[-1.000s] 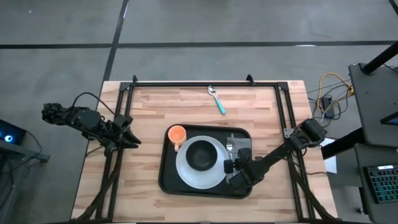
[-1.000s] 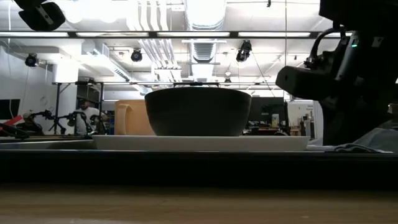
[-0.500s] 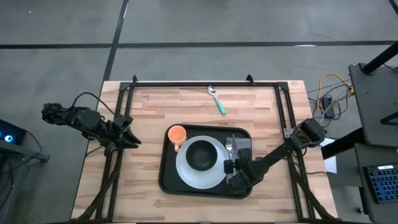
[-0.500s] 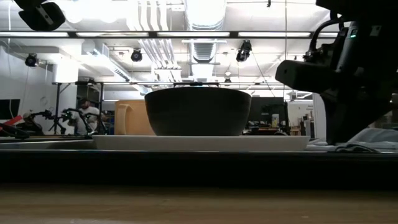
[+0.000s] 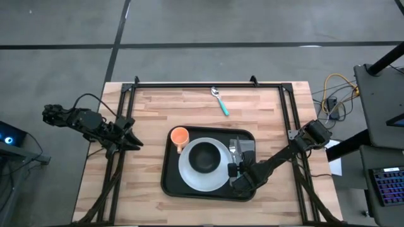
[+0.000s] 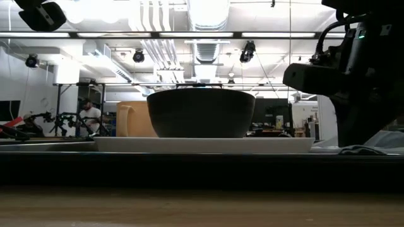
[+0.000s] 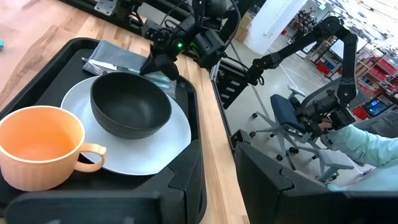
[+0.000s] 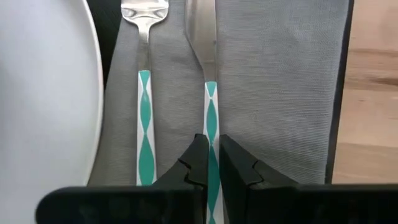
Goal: Set up tray
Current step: Put the green knife on top of the gray napkin to the right of the green fork, then put the green spoon on top of the gray napkin to the right of the green knife
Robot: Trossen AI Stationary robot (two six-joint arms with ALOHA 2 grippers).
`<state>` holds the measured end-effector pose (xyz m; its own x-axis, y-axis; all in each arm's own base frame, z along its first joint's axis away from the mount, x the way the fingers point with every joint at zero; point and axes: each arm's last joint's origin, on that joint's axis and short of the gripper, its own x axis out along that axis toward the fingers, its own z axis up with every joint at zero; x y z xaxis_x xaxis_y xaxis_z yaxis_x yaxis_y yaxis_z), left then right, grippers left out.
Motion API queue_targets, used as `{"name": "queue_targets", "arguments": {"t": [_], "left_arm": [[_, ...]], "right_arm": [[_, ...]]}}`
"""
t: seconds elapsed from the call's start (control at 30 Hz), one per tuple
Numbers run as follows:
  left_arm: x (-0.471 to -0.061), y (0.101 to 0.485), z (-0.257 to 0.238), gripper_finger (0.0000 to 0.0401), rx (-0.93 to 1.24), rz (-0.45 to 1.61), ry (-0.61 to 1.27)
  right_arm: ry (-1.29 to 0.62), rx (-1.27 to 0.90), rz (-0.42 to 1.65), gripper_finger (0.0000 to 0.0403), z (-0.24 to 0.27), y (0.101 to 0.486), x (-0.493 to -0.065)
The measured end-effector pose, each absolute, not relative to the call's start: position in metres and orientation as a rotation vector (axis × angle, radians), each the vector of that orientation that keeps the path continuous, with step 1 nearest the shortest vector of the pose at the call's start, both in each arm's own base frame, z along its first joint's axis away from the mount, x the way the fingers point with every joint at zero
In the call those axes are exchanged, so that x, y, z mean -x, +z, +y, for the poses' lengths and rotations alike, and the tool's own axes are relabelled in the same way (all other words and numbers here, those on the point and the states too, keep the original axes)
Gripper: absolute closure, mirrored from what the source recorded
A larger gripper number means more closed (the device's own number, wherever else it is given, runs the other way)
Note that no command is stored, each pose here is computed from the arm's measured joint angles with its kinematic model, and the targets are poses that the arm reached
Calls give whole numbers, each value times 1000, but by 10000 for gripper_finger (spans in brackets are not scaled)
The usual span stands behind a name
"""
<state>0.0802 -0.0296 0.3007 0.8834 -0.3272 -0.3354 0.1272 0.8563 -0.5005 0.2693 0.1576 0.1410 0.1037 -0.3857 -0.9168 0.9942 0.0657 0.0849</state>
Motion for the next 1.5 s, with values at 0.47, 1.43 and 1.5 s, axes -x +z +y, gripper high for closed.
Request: {"name": "queue_targets", "arguments": {"t": [0.47, 1.43, 1.5], "left_arm": [[-80, 301, -30, 322, 489, 429, -253], [-81, 301, -30, 322, 483, 424, -238], [-81, 301, -30, 322, 486, 425, -236]], "right_arm": [[-1240, -895, 890, 309, 158, 143, -270], [-963, -388, 826, 298, -59, 280, -309], [-941, -424, 815, 303, -80, 278, -312]]}}
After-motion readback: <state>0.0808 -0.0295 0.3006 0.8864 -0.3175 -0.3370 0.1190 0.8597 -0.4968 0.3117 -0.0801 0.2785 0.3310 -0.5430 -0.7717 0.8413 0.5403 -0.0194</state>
